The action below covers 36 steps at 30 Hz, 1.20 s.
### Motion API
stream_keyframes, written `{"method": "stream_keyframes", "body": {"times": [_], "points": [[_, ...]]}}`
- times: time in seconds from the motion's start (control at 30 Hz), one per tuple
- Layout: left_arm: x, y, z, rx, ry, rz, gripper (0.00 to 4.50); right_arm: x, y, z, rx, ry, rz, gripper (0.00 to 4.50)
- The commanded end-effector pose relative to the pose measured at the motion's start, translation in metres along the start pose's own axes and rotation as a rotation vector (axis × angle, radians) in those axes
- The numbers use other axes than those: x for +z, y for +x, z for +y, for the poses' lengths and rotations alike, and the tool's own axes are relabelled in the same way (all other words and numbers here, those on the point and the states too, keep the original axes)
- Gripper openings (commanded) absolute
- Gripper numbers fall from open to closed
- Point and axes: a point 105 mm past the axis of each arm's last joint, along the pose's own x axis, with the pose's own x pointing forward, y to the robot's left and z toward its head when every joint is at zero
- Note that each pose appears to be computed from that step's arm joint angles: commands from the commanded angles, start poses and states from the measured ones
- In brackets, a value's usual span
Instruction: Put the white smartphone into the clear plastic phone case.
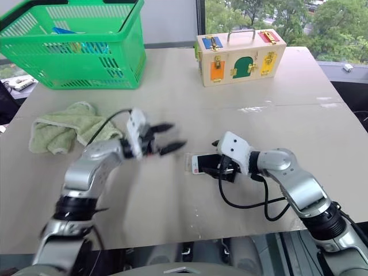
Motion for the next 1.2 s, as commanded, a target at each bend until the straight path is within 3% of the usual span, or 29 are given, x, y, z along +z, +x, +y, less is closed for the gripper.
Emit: {"method": "stream_keyframes", "body": {"times": [0.03, 0.23, 0.37, 0.47, 0.53, 0.57, 0.6, 0.63, 0.67, 0.7, 0.73, 0.8, 0.9, 1.2], "points": [[0.039, 0.006, 0.023, 0.159, 0.002, -0.145, 4.50, 0.030, -0.010, -0.014, -0.092, 0.008, -0.130, 4.34], [0.099, 0.032, 0.046, 0.492, -0.004, -0.415, 4.50, 0.057, -0.019, -0.072, -0.542, 0.059, -0.299, 4.34], [0.123, 0.050, 0.071, 0.833, -0.036, -0.497, 4.50, 0.073, -0.032, -0.113, -0.921, 0.066, -0.377, 4.34], [0.132, 0.055, 0.081, 0.954, -0.036, -0.532, 4.50, 0.078, -0.036, -0.124, -1.048, 0.076, -0.413, 4.34], [0.152, 0.056, 0.078, 1.136, 0.286, -0.477, 4.50, 0.085, -0.039, -0.131, -1.135, 0.060, -0.436, 4.34], [0.180, 0.068, 0.049, 1.094, 0.638, -0.551, 4.50, 0.090, -0.040, -0.134, -1.179, 0.036, -0.443, 4.34], [0.190, 0.079, 0.025, 1.011, 0.818, -0.613, 4.50, 0.094, -0.039, -0.136, -1.199, 0.015, -0.448, 4.34], [0.187, 0.087, 0.018, 0.939, 0.752, -0.637, 4.50, 0.097, -0.039, -0.136, -1.221, -0.024, -0.441, 4.34], [0.166, 0.088, 0.047, 0.992, 0.319, -0.546, 4.50, 0.099, -0.038, -0.135, -1.234, -0.081, -0.423, 4.34], [0.134, 0.098, 0.060, 0.965, -0.027, -0.464, 4.50, 0.099, -0.036, -0.133, -1.234, -0.124, -0.405, 4.34], [0.121, 0.105, 0.057, 0.903, -0.141, -0.448, 4.50, 0.097, -0.032, -0.130, -1.208, -0.139, -0.392, 4.34], [0.131, 0.112, 0.037, 0.701, -0.006, -0.525, 4.50, 0.088, -0.023, -0.121, -1.087, -0.103, -0.373, 4.34], [0.125, 0.112, 0.014, 0.413, -0.114, -0.569, 4.50, 0.074, -0.016, -0.106, -0.923, -0.072, -0.347, 4.34], [0.066, 0.043, -0.025, 0.017, 0.029, -0.290, 4.50, 0.022, -0.011, -0.048, -0.310, -0.059, -0.106, 4.34]]}}
